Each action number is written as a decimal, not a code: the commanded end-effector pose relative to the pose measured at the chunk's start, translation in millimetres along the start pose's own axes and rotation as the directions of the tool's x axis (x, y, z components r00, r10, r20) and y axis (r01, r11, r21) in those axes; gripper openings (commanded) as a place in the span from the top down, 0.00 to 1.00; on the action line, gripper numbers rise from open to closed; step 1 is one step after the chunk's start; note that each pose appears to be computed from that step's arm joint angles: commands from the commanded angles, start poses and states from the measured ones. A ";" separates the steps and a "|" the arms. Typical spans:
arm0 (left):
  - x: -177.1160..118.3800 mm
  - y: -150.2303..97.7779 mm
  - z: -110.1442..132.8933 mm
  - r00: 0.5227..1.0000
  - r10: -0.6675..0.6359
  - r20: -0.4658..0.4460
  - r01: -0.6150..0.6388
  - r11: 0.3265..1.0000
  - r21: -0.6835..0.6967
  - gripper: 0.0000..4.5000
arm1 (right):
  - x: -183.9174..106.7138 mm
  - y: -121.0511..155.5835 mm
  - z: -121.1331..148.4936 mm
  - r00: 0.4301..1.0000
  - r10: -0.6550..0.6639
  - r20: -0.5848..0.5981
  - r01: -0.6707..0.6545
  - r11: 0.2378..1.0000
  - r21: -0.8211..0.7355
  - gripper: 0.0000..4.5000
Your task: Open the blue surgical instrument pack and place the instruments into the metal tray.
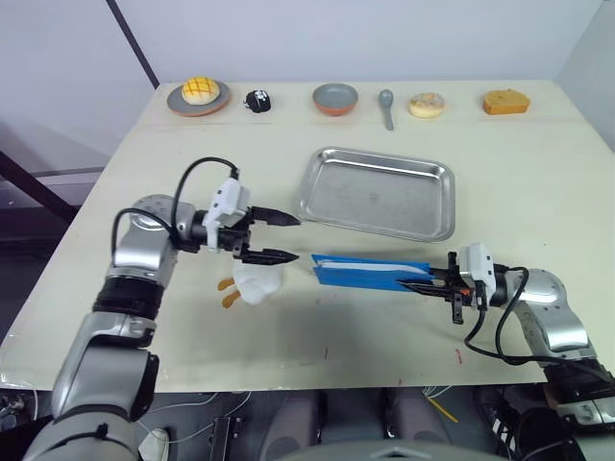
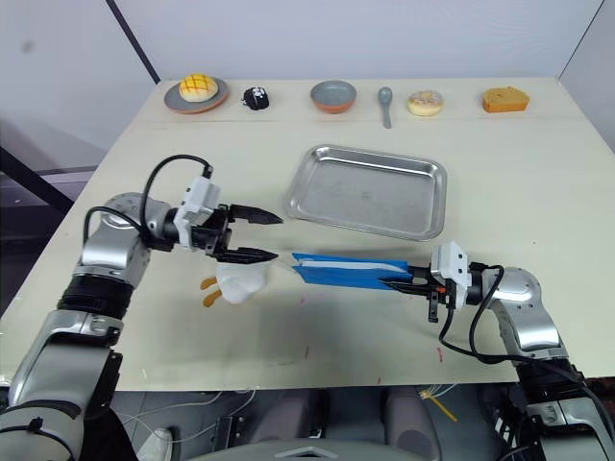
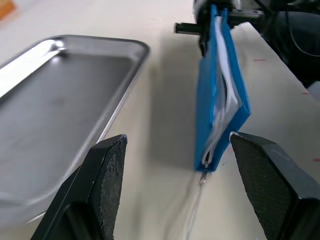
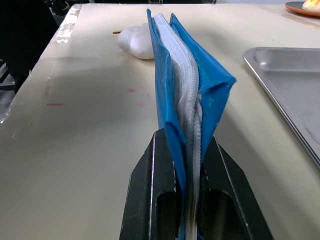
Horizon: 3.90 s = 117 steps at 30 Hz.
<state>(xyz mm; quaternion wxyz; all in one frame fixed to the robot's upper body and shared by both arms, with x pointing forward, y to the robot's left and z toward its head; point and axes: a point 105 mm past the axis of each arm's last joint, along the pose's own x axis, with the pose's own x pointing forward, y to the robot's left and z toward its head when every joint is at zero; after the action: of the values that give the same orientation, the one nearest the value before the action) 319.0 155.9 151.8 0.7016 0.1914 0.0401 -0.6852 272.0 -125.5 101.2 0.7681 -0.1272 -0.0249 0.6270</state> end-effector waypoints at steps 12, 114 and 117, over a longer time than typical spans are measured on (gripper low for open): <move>30.5 -5.2 -4.8 0.996 -0.071 0.063 0.068 0.997 0.036 0.22 | 0.7 0.5 5.7 1.000 0.027 0.004 -0.027 0.999 -0.047 1.00; 101.8 2.4 -89.6 0.948 -0.096 -0.302 -0.030 0.922 -0.386 1.00 | -23.6 63.0 -42.2 0.975 0.048 -0.217 -0.012 0.986 0.164 0.99; 103.7 3.4 -86.0 0.957 -0.086 -0.278 -0.022 0.931 -0.364 1.00 | -24.7 58.4 -35.0 0.979 0.023 -0.201 0.004 0.991 0.136 0.99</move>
<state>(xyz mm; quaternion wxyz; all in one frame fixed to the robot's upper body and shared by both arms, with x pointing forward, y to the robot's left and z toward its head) 362.8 84.1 78.4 0.7232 0.1564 0.2090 -0.6394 211.9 -139.4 49.5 0.7572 -0.1267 0.1084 0.6315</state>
